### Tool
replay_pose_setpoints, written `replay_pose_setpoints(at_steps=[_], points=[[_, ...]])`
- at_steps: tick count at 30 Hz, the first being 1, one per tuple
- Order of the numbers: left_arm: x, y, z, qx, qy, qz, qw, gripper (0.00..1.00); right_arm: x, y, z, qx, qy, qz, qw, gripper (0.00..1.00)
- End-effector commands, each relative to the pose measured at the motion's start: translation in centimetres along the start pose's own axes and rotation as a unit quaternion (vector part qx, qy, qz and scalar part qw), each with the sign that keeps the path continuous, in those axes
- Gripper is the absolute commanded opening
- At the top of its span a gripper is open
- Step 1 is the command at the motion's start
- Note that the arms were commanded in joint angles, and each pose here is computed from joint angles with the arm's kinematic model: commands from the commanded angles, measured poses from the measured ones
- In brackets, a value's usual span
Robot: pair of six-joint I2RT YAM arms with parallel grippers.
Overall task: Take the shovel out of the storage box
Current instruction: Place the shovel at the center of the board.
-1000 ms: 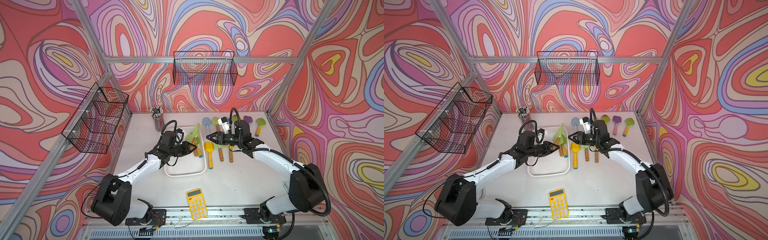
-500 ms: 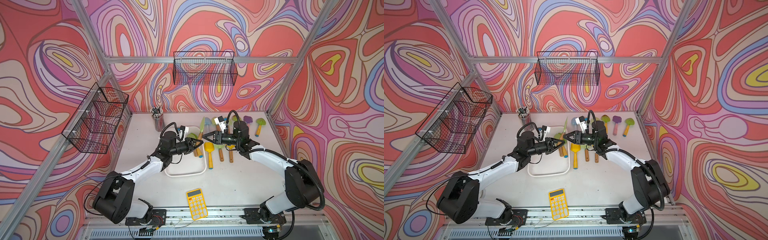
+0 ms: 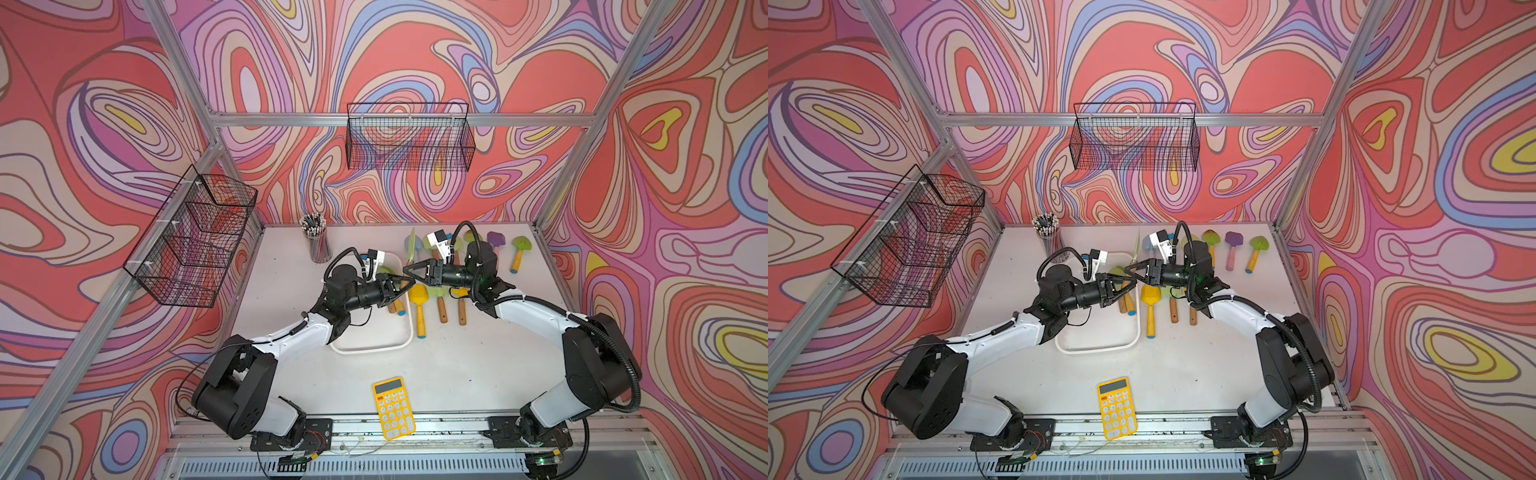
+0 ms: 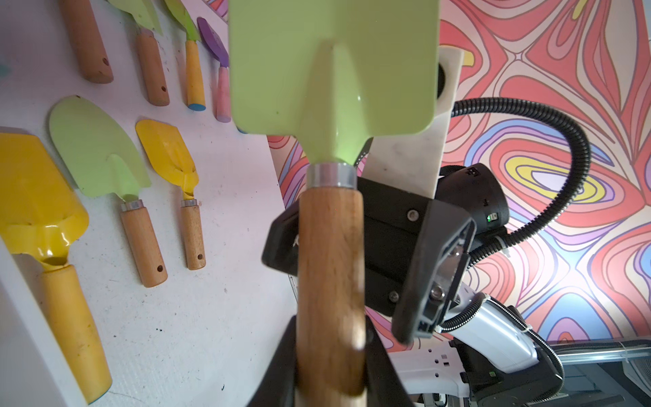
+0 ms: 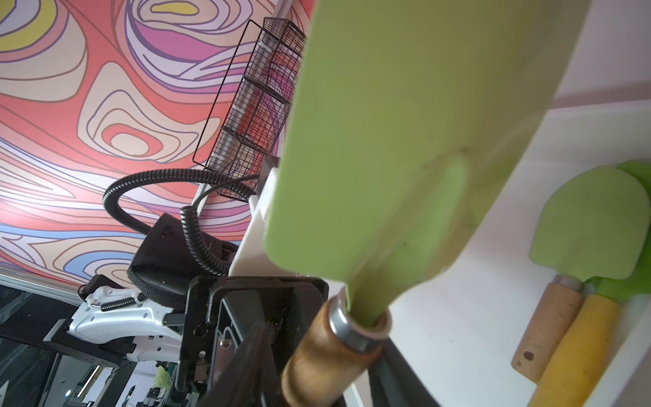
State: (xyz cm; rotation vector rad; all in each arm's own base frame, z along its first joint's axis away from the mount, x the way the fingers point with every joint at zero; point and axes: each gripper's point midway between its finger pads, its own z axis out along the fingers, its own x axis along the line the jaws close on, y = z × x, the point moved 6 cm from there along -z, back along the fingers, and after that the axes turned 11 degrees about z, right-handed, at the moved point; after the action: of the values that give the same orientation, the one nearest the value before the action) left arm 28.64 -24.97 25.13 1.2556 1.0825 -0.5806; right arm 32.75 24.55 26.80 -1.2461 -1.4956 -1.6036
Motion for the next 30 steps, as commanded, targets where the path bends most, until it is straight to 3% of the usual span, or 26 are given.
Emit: replay_pose_setpoints(at_steps=[1,9,13,16,24,30], points=[[-0.7,0.0,0.2,-0.002,-0.034,0.008,0.999,0.0,0.5,0.3,0.3,0.0,0.023,-0.005,1.0,0.42],[0.0,-0.5,0.3,0.009,-0.023,0.002,1.0,0.03,-0.1,0.5,0.4,-0.008,0.032,0.006,0.999,0.23],[0.7,-0.8,0.0,0.018,0.014,0.008,1.0,0.4,-0.2,0.7,0.0,-0.017,0.026,0.006,1.0,0.2],[1.2,-0.8,-0.7,0.026,0.067,0.028,0.997,0.52,-0.5,0.9,-0.5,-0.021,0.01,0.008,1.0,0.2],[4.0,-0.5,-3.0,0.052,0.248,0.082,0.964,0.48,-2.5,1.4,-2.9,-0.033,-0.108,0.02,0.993,0.2],[7.3,-0.4,-2.9,0.073,0.33,0.075,0.938,0.41,-5.5,1.5,-5.3,-0.036,-0.273,0.024,0.961,0.2]])
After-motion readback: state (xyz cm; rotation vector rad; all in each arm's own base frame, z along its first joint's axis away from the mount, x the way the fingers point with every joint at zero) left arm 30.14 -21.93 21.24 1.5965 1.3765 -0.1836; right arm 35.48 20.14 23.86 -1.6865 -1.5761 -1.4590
